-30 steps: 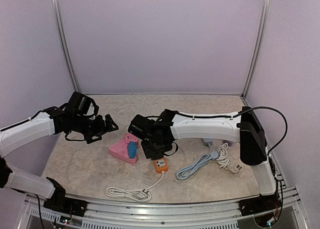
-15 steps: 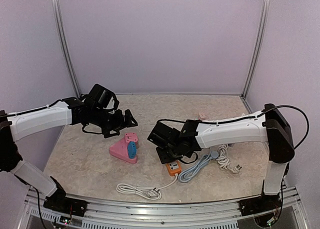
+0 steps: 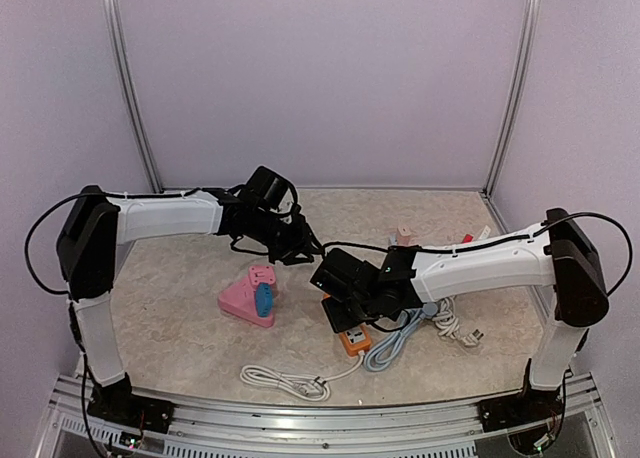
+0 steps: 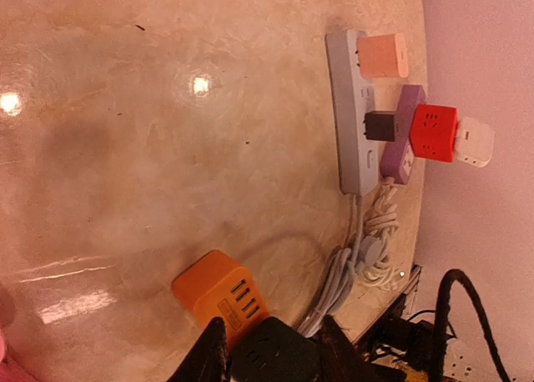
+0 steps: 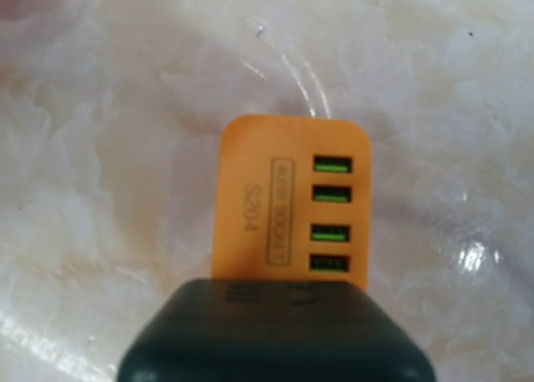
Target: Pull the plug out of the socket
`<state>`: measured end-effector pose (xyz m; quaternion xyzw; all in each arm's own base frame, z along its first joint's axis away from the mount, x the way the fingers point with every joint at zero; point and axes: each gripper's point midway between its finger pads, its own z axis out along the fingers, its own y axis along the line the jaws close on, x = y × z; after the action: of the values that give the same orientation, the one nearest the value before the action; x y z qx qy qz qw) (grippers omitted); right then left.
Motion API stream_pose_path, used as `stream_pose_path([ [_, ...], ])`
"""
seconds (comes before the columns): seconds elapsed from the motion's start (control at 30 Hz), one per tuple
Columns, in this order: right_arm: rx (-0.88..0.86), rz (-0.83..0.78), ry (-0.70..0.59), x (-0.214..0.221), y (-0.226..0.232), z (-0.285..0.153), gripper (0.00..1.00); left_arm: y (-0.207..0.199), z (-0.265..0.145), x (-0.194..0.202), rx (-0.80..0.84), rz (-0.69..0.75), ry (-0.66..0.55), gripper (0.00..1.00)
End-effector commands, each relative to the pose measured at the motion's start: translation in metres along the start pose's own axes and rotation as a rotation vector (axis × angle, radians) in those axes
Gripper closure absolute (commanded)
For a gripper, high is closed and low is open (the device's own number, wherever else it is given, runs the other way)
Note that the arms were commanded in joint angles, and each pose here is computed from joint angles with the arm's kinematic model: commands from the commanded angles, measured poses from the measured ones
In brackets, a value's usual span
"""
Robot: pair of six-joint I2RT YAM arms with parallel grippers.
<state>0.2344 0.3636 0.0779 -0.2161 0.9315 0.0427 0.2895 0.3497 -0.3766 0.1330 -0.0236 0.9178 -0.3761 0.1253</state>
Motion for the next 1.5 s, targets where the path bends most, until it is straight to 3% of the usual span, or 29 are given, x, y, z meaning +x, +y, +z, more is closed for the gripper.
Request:
stream_pose_path([
  [0.0,0.122,-0.148,0.273,0.077,-0.037,0.018,0.75,-0.002,0.027,0.021,0.005,-0.023,0.098,0.78],
  [0.07,0.117,-0.143,0.269,0.076,-0.036,0.018,0.75,0.002,0.036,0.028,-0.009,-0.025,0.12,0.87],
  [0.23,0.114,-0.134,0.269,0.075,-0.033,0.021,0.76,0.011,0.05,0.043,-0.021,-0.028,0.167,1.0],
  [0.7,0.133,-0.131,0.245,0.061,-0.031,0.022,0.77,0.035,0.068,0.071,-0.072,-0.029,0.232,1.0],
  [1.23,0.152,-0.095,0.194,0.042,-0.029,0.015,0.79,0.072,0.081,0.089,-0.269,-0.016,0.262,1.0],
  [1.47,0.169,-0.068,0.123,0.012,-0.029,-0.002,0.79,0.095,0.083,0.094,-0.36,-0.016,0.274,1.0],
])
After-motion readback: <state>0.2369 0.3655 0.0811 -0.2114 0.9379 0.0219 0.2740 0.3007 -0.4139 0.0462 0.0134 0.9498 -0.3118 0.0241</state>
